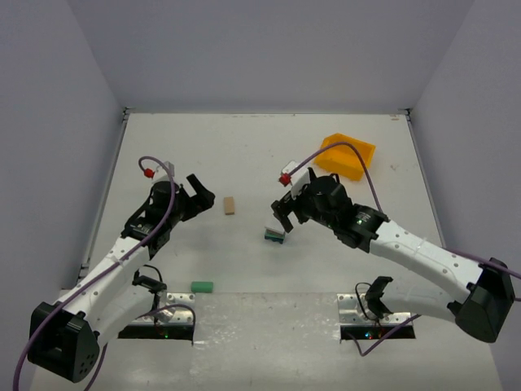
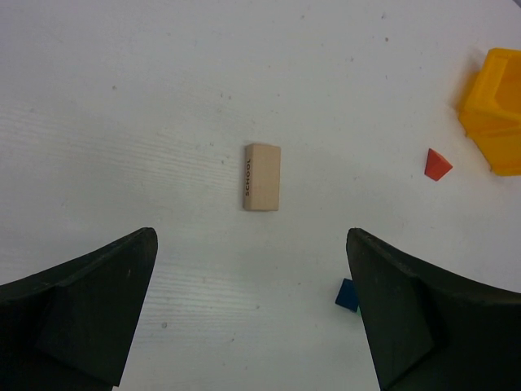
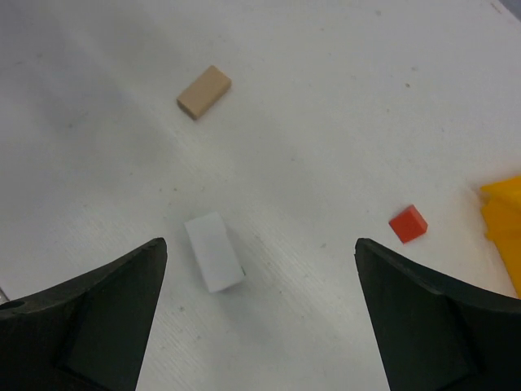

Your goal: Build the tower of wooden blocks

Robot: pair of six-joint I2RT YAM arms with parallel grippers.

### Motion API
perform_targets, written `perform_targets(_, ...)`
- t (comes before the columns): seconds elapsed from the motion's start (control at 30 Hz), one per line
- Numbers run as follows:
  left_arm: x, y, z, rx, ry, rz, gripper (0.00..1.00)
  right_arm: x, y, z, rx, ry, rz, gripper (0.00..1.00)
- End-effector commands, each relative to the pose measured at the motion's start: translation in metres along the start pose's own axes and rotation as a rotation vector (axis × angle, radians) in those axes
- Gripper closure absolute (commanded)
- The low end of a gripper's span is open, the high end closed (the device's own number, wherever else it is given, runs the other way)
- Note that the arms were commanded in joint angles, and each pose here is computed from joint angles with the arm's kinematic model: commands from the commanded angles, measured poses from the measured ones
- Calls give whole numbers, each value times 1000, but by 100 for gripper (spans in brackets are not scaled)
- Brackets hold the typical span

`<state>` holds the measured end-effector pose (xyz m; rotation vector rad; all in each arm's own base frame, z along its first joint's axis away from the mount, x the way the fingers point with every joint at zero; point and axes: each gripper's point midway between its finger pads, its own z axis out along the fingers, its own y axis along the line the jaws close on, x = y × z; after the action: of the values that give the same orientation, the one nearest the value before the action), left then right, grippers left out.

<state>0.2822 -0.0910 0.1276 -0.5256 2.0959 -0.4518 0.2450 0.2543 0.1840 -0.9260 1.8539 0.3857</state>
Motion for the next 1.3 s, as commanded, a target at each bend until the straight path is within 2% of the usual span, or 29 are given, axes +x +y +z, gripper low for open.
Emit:
perform_targets(0.0,1,-11,-11,37,32,-31,0,23,-43,-1,192,2,261,1)
perform_targets(0.07,9,-7,-16,27,64,-40,0,38,-82,-17,328,-39,517,1)
perform_targets(0.1,12,-4,-17,20,76,-40,0,51,-89,-19,381,-20,528,1)
perform_targets(0.17,21,2,-23,5,103,-47,0,74,-121,-40,584,-59,636,1)
perform_targets(0.3,33,21,-28,-79,140,-52,0,87,-139,-59,707,-125,701,1)
perform_targets(0.6,62,11,-35,-47,319,-85,0,100,-139,-60,725,-124,713,1)
perform_targets(0.73,90,10,-49,-75,496,-148,0,99,-137,-57,707,-124,714,1)
perform_targets(0.87,124,30,-67,-214,695,-177,0,103,-135,-54,695,-114,711,1)
perform_targets(0.97,132,42,-69,-270,725,-170,0,97,-125,-46,613,-118,674,1)
perform_targets(1.1,139,51,-70,-307,746,-162,0,67,-93,-31,340,-206,551,1)
perform_targets(1.27,149,47,-81,-289,838,-164,0,69,-99,-32,377,-197,549,1)
